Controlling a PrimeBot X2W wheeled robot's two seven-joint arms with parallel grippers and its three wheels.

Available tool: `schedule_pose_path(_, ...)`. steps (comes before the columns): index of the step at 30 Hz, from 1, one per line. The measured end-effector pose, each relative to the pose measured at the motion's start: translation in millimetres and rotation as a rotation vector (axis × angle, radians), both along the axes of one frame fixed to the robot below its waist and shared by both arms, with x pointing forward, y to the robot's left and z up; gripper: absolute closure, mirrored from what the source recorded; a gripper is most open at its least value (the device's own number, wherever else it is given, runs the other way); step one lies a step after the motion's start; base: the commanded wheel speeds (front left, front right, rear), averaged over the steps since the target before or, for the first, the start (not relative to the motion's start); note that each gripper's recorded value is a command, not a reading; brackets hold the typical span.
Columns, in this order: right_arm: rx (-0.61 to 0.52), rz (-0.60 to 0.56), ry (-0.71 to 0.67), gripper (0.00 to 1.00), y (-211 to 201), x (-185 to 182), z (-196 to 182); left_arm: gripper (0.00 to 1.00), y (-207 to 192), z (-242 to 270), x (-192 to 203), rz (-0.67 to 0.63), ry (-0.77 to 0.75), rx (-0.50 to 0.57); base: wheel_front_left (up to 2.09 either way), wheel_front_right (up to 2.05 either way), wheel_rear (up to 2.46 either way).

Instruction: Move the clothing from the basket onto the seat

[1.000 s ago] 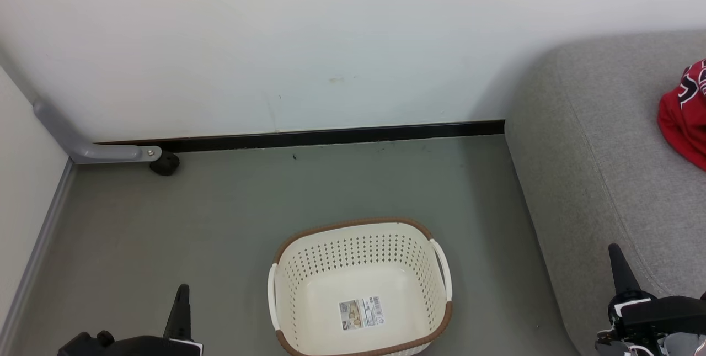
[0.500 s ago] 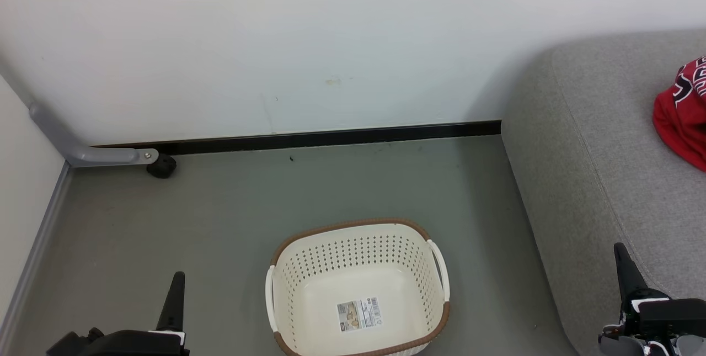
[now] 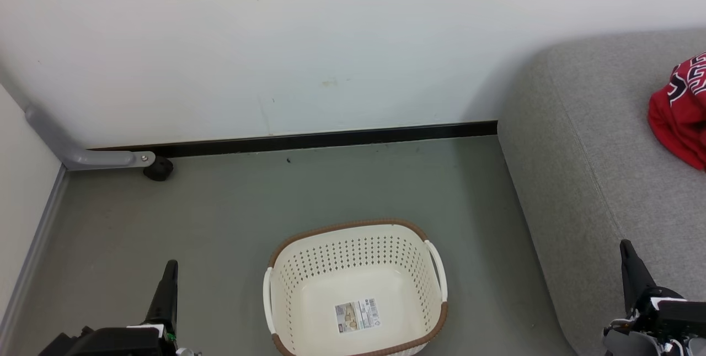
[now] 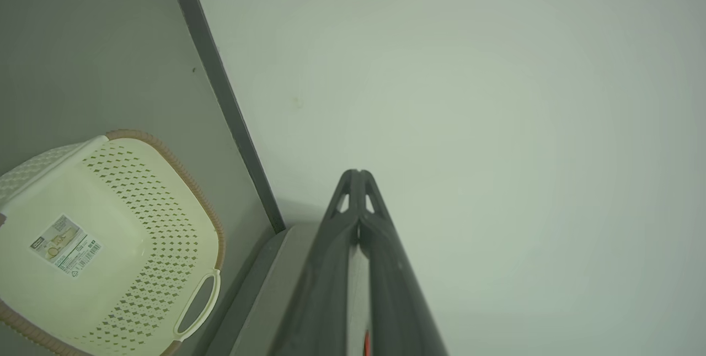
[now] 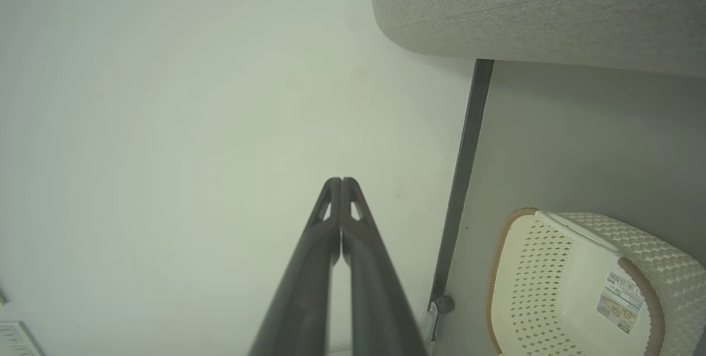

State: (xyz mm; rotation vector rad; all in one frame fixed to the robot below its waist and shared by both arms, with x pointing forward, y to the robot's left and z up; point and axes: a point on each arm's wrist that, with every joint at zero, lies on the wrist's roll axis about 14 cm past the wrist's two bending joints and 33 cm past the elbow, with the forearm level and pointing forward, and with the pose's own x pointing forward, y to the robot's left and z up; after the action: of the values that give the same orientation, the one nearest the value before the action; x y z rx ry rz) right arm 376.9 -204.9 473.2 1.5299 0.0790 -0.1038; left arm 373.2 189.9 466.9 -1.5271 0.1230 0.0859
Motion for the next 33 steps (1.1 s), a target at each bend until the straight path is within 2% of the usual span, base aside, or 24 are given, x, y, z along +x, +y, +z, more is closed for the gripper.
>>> schedule_pose_path(3,0.039,-0.010,-0.008,1.00,-1.7,0.1,1.6,1.00,-0.3,5.2,2.7,-0.001,-0.021,-0.028,0.00,0.00,0.00)
schedule_pose_path(33,0.042,-0.011,-0.013,1.00,-1.6,0.9,3.0,1.00,-0.4,7.8,3.9,0.002,-0.030,-0.046,0.00,0.00,0.00)
